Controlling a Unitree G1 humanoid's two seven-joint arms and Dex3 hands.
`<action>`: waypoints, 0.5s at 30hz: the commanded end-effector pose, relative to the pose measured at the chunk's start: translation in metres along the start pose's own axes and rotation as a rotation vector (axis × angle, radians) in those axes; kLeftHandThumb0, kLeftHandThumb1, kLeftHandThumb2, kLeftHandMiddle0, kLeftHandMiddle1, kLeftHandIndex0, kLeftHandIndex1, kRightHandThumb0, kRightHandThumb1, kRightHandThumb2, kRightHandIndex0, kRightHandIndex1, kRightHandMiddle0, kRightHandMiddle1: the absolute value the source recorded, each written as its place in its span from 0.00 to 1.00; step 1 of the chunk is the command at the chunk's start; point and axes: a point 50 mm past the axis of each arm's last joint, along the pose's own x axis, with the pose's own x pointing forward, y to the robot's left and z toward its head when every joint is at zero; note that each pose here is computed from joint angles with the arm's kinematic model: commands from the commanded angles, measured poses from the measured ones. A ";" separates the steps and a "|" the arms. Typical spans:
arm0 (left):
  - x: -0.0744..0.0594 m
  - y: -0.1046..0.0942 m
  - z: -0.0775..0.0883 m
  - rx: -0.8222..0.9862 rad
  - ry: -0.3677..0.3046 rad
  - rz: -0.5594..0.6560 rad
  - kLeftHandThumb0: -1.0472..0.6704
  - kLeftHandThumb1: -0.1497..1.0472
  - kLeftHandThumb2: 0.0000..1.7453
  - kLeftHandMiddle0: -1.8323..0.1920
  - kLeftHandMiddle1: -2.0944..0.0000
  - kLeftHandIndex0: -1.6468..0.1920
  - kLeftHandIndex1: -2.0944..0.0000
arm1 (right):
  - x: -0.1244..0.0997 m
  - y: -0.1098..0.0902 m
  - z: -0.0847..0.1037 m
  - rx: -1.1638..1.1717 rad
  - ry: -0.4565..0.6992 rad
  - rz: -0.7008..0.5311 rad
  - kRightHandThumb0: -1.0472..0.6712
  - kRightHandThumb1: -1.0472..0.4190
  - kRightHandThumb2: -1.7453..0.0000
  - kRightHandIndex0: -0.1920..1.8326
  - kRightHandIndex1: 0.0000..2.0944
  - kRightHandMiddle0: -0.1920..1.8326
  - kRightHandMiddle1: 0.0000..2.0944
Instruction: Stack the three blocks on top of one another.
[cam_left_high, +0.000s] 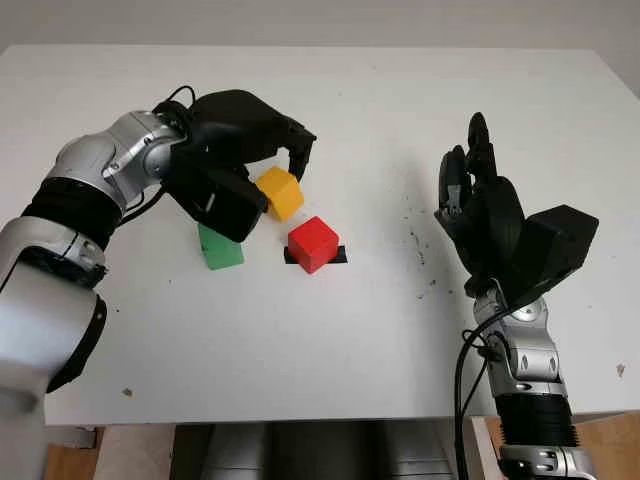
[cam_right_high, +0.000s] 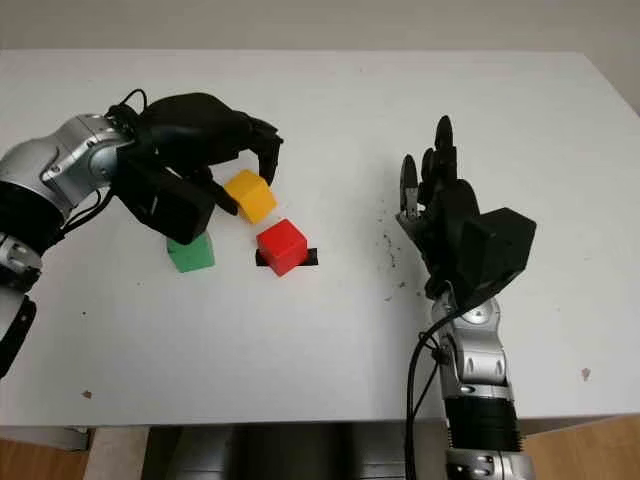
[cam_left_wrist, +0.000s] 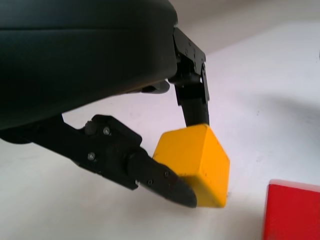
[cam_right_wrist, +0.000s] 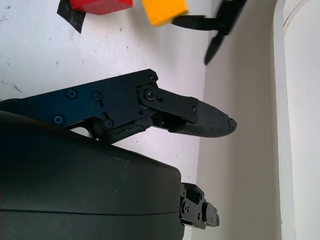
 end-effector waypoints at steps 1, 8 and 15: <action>-0.007 0.024 -0.001 -0.054 0.003 0.066 0.40 0.92 0.03 0.80 0.98 0.72 0.26 | -0.001 0.000 0.002 -0.004 -0.017 -0.002 0.28 0.00 0.63 0.03 0.03 0.02 0.03; -0.019 0.032 0.000 -0.239 -0.017 0.105 0.37 0.94 0.03 0.81 0.98 0.74 0.20 | 0.000 0.001 0.001 -0.011 -0.021 0.009 0.28 0.00 0.63 0.02 0.03 0.02 0.03; -0.031 0.018 0.002 -0.527 -0.062 0.176 0.37 0.93 0.03 0.81 0.98 0.75 0.20 | 0.001 0.000 0.002 -0.019 -0.024 0.006 0.27 0.00 0.65 0.03 0.03 0.03 0.03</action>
